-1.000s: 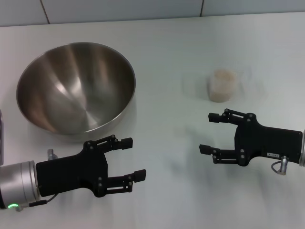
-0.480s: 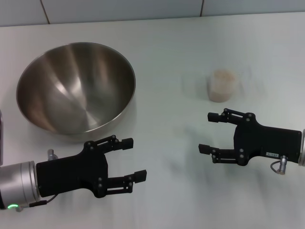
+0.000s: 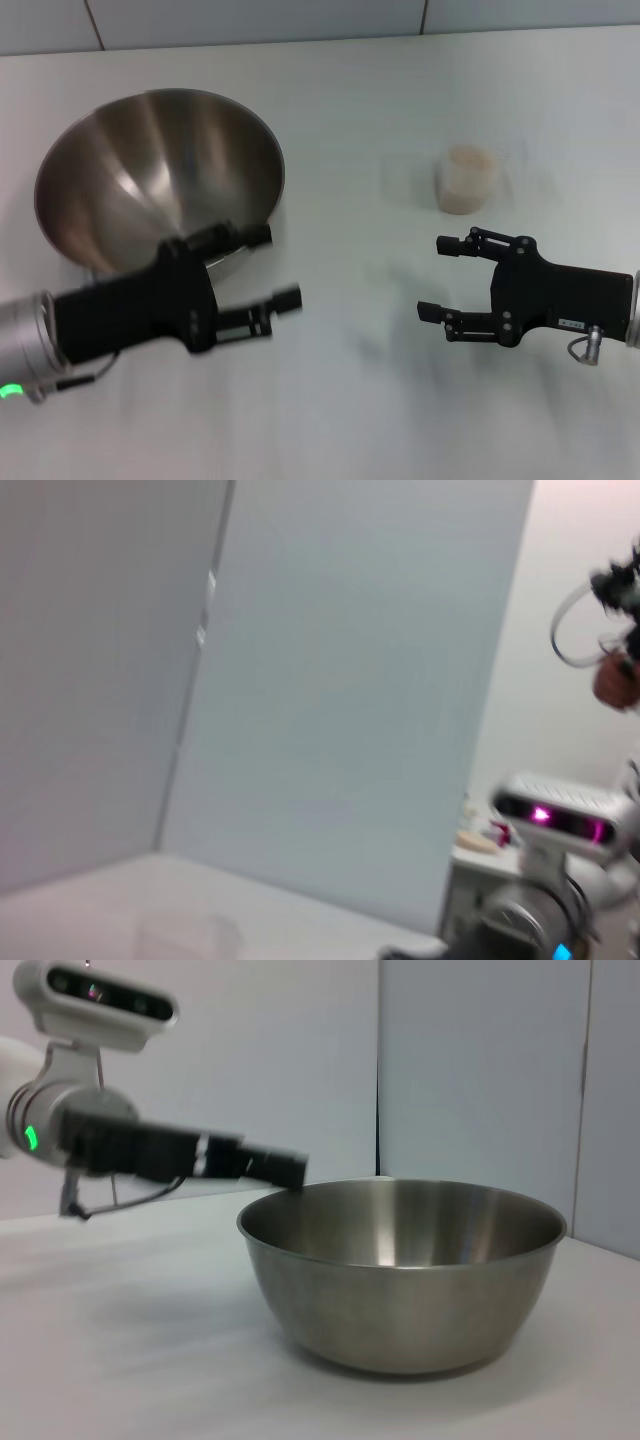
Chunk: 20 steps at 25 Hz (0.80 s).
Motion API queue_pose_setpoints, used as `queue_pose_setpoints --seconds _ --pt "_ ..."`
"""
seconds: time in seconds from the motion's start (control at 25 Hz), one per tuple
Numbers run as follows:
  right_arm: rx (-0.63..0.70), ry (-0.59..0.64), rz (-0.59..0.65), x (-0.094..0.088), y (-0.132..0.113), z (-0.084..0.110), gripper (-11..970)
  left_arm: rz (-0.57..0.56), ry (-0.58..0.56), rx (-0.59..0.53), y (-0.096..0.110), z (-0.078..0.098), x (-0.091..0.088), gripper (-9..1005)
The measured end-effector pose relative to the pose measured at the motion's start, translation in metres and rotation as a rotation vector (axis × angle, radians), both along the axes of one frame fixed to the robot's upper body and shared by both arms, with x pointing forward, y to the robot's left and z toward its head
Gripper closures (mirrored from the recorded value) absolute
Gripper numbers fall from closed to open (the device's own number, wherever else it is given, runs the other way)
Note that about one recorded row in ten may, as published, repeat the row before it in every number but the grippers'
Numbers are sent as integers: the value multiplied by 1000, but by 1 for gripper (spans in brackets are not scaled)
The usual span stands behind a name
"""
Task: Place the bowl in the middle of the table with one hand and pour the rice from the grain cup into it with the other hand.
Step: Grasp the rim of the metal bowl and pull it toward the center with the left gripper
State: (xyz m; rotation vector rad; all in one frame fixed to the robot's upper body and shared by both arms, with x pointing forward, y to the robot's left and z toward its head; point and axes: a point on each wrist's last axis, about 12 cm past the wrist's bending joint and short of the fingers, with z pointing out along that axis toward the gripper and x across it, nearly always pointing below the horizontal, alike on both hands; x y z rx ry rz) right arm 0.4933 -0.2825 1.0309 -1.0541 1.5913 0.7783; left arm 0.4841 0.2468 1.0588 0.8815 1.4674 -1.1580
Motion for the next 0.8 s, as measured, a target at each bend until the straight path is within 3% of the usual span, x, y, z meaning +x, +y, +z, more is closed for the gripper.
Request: queue_pose_setpoints --seconds 0.32,0.48,0.8 --pt "2 -7 0 0 2 0 127 171 -91 -37 14 22 31 193" --pt "8 -6 -4 -1 2 -1 127 339 -144 -46 32 32 52 197" --pt "13 -8 -13 -2 1 -1 127 560 -159 -19 55 35 72 206"
